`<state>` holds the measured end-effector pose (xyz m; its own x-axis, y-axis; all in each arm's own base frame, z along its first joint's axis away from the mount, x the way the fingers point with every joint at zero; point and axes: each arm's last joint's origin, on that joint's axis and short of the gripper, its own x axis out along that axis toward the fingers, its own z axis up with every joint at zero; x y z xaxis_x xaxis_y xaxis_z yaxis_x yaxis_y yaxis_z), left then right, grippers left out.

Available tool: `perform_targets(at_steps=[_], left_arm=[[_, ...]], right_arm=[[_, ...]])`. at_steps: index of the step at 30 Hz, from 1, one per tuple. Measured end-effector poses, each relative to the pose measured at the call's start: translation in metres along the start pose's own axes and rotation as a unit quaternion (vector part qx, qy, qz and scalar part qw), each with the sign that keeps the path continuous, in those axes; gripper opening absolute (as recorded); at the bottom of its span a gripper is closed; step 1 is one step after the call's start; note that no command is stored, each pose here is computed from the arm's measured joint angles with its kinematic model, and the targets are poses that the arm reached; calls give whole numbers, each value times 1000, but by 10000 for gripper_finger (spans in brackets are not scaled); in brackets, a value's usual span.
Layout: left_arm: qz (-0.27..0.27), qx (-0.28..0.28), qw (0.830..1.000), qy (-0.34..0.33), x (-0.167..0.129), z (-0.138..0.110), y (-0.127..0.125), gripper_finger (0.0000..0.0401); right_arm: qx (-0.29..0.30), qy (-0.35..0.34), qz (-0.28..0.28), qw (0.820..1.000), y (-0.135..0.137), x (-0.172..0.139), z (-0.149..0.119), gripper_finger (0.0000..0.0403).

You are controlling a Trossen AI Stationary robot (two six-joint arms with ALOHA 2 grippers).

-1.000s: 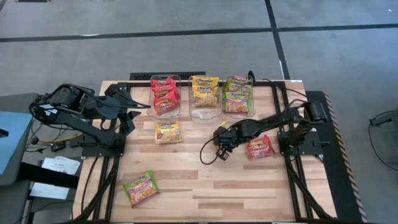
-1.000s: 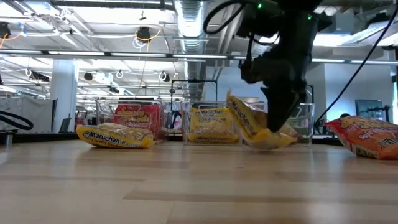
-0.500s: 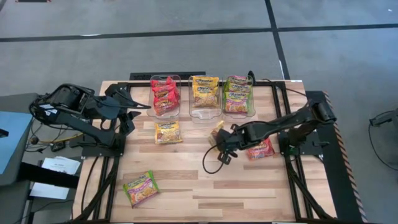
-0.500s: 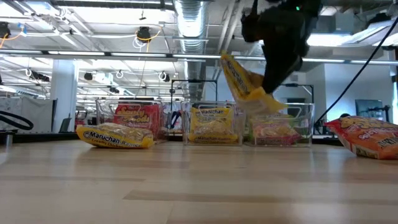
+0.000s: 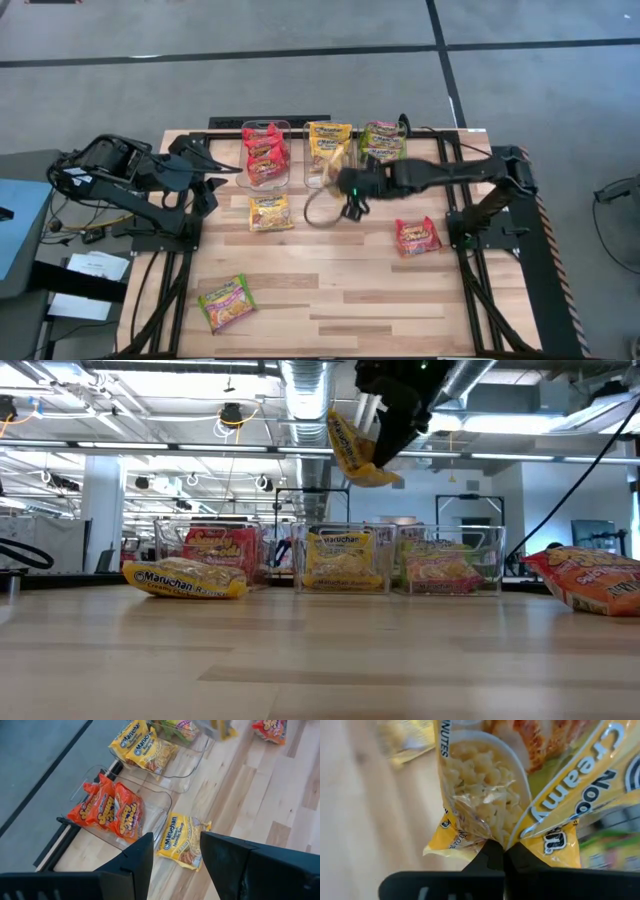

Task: Sort Maruchan noodles
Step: Put the yellow noodle pack into the middle transparent bin

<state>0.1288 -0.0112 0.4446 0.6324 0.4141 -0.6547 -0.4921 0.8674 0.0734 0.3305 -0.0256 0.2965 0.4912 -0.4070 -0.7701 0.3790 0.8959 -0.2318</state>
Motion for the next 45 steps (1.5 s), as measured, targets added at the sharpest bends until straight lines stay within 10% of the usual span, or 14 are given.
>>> perform_targets(at_steps=[16, 32, 45], left_arm=[[24, -57, 998, -15, 0, 1, 1, 151], [45, -76, 996, -28, 0, 1, 3, 151], [43, -74, 996, -26, 0, 1, 3, 151]], right_arm=[[-156, 32, -129, 979, -105, 34, 43, 1], [-244, 257, -94, 930, -70, 122, 35, 1], [-267, 299, -74, 913, -50, 167, 33, 5]])
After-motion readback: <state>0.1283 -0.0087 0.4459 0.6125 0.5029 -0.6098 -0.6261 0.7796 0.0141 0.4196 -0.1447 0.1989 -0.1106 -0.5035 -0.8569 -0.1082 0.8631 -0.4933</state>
